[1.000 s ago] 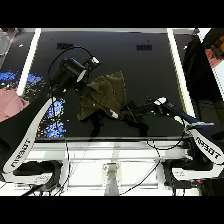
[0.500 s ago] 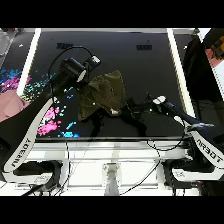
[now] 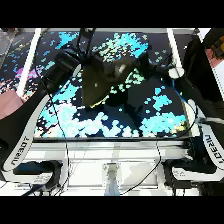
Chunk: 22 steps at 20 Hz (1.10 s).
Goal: Fold the clothes and pants, and hang the long-sleeved shirts on hangers.
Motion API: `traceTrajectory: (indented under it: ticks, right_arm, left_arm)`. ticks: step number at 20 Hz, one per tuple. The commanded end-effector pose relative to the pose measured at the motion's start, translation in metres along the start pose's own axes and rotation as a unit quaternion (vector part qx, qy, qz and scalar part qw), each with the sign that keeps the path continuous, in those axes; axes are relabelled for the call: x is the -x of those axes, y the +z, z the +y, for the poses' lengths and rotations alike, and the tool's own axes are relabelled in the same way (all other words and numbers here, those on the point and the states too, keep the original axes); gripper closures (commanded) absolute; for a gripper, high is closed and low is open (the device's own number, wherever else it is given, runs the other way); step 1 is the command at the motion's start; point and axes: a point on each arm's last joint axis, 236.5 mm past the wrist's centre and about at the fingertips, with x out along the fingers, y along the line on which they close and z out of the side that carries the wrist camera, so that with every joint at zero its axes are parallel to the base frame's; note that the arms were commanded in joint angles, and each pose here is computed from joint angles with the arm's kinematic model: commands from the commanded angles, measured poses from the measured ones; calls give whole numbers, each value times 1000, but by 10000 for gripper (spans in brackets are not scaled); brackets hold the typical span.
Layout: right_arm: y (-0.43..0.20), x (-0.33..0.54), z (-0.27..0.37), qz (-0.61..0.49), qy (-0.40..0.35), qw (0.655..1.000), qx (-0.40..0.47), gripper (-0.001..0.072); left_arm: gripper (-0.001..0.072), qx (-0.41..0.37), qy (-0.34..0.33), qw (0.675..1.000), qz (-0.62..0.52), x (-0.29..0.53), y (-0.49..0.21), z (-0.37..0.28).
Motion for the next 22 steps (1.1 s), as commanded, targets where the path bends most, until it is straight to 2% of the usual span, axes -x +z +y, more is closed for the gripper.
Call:
traceTrajectory:
  ticks: [1, 5, 7, 9, 11, 13, 15, 17, 19, 22]
  right_arm:
    - [75, -6, 50, -119, 52, 991, 17, 681]
    - [120, -4, 112, -176, 113, 977, 44, 680]
    - [138, 4, 122, -186, 113, 972, 85, 679]
    - [134, 2, 99, -134, 79, 982, 111, 678]
    - [111, 3, 46, -25, 4, 989, 149, 679]
    - [82, 17, -14, 82, -87, 975, 187, 680]
    - [40, 44, -79, 203, -191, 938, 208, 680]
    - [12, 76, -129, 281, -273, 900, 190, 680]
    - [-7, 100, -160, 328, -325, 872, 162, 680]
    - [-33, 144, -198, 400, -400, 815, 126, 679]
  left_arm:
    - [681, 19, -48, 962, -268, 36, 124, -16]
    - [680, 17, -59, 926, -372, 67, 164, -12]
    - [680, 19, -47, 939, -341, 54, 150, -2]
    - [679, 31, -26, 972, -233, 24, 106, 8]
    - [680, 34, 2, 997, -69, -2, 29, 17]
    - [681, 36, 18, 997, 73, -8, -49, 19]
    - [682, 30, -3, 986, 161, -4, -109, -2]
    - [682, 12, -44, 969, 245, 10, -164, -39]
    - [682, -3, -81, 947, 312, 33, -206, -81]
    - [682, -42, -124, 927, 351, 64, -231, -134]
